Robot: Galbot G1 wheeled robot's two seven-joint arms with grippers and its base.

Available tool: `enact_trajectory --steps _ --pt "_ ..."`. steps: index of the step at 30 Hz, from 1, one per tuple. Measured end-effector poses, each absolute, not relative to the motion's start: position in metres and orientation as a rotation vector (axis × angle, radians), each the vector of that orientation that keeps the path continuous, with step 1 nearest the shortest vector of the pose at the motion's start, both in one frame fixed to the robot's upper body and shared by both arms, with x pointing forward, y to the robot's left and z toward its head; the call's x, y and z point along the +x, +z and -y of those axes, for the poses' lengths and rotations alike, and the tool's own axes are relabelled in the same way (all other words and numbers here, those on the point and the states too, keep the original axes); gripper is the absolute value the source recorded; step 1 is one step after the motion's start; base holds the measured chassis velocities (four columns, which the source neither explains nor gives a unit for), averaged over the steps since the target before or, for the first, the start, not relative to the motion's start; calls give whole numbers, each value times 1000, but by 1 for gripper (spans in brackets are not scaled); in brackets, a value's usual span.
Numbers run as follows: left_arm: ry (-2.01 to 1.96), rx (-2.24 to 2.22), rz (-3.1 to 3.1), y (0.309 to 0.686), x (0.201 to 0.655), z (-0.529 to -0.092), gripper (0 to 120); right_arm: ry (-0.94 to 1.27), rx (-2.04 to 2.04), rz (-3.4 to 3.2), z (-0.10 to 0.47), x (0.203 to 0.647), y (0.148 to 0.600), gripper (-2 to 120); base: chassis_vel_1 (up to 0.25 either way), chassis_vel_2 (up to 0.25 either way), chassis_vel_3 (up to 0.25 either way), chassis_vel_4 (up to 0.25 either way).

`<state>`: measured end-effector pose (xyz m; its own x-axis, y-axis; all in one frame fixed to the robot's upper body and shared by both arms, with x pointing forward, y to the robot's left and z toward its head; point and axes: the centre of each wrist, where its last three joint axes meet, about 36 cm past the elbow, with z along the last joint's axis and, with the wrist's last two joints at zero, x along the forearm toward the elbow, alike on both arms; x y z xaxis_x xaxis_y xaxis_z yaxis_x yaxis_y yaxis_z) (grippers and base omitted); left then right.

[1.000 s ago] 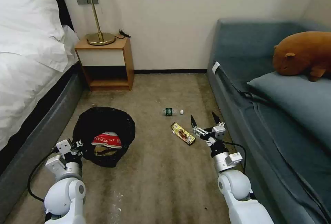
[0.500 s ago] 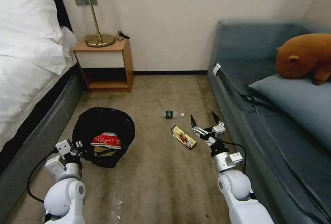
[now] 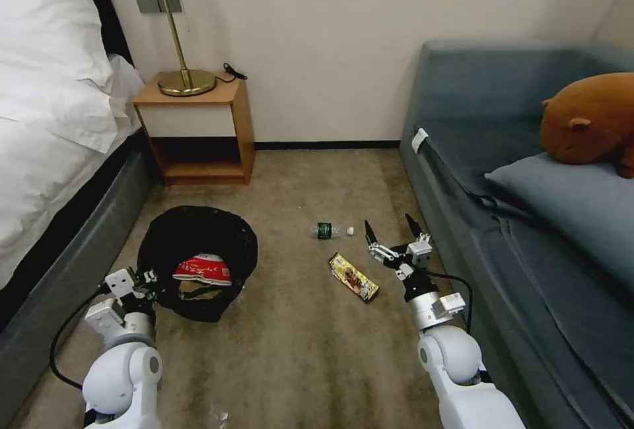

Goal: Pick up the trash bin, then pick up the garbage on the floor and place it into the trash bin.

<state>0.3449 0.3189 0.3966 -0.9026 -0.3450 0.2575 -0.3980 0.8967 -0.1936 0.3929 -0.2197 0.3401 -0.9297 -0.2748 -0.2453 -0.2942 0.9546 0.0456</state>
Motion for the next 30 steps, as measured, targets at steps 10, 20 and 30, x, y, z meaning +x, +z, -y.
enact_trajectory --steps 10,20,30 --pt "361 566 2846 396 346 -319 4 119 -423 -2870 221 392 337 100 -95 92 77 -95" --pt "362 567 2849 395 345 -318 4 122 -433 -2871 219 390 335 100 -67 74 78 -69" --pt "362 571 2850 396 342 -319 4 124 -443 -2872 214 387 334 100 -78 75 85 -82"
